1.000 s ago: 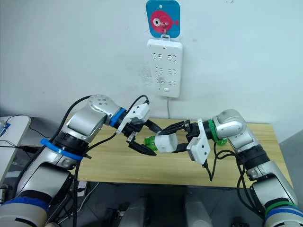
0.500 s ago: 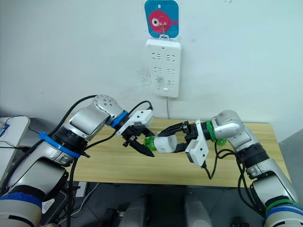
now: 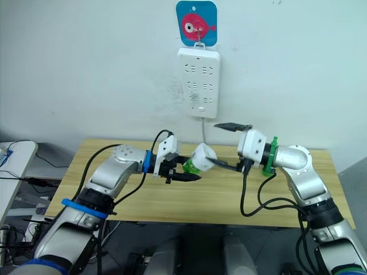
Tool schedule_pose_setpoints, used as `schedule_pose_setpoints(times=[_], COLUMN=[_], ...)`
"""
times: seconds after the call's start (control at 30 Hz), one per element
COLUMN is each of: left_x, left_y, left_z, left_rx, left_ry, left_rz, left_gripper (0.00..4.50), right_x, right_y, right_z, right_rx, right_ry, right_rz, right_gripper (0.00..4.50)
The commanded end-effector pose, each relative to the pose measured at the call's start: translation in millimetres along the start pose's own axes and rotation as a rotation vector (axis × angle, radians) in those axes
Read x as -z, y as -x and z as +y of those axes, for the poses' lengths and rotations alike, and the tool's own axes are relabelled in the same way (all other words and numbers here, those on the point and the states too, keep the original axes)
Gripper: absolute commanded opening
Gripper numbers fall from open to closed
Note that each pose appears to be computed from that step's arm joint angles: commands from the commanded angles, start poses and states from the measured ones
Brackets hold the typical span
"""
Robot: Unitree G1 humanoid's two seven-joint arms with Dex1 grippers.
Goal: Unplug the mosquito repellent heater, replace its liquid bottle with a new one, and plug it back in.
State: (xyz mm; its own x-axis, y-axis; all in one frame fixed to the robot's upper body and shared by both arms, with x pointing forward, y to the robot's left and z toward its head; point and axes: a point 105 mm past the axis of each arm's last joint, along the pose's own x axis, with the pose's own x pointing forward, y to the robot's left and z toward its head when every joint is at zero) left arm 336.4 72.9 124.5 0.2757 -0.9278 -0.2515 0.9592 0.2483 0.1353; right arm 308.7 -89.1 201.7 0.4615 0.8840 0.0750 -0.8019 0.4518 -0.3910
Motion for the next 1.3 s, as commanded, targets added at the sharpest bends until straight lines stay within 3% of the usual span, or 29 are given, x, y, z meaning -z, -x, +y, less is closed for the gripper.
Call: schedule_pose_setpoints(times=[0.03,0.2,0.37,0.8,0.9,1.0,1.27,1.3], left_x=[-41,-55,-55,-66,-66,-66,-60,-60], left_y=[6,2,-3,-5,-6,-6,-5,-3], left_z=[12,14,7,2,1,-1,-3,-3], left_rx=[-0.212,-0.327,-0.314,-0.329,-0.332,-0.335,-0.384,-0.397], left_ry=[-0.209,-0.292,-0.317,-0.258,-0.246,-0.237,-0.210,-0.203], left_rz=[-0.205,-0.306,-0.320,-0.372,-0.376,-0.378,-0.352,-0.354], left_gripper=[2.23,2.23,2.23,2.23,2.23,2.23,2.23,2.58], right_x=[-14,-18,-27,-35,-38,-40,-37,-35], right_y=[-2,-11,-23,-44,-47,-49,-47,-46], right_z=[12,27,16,13,10,8,5,4], right_rx=[0.085,0.122,0.194,0.238,0.260,0.276,0.318,0.328], right_ry=[-0.302,-0.556,-0.667,-0.650,-0.656,-0.668,-0.667,-0.656], right_rz=[-0.035,-0.042,-0.091,-0.126,-0.156,-0.181,-0.198,-0.192], right_gripper=[4.50,4.50,4.50,4.50,3.92,3.02,3.01,3.01])
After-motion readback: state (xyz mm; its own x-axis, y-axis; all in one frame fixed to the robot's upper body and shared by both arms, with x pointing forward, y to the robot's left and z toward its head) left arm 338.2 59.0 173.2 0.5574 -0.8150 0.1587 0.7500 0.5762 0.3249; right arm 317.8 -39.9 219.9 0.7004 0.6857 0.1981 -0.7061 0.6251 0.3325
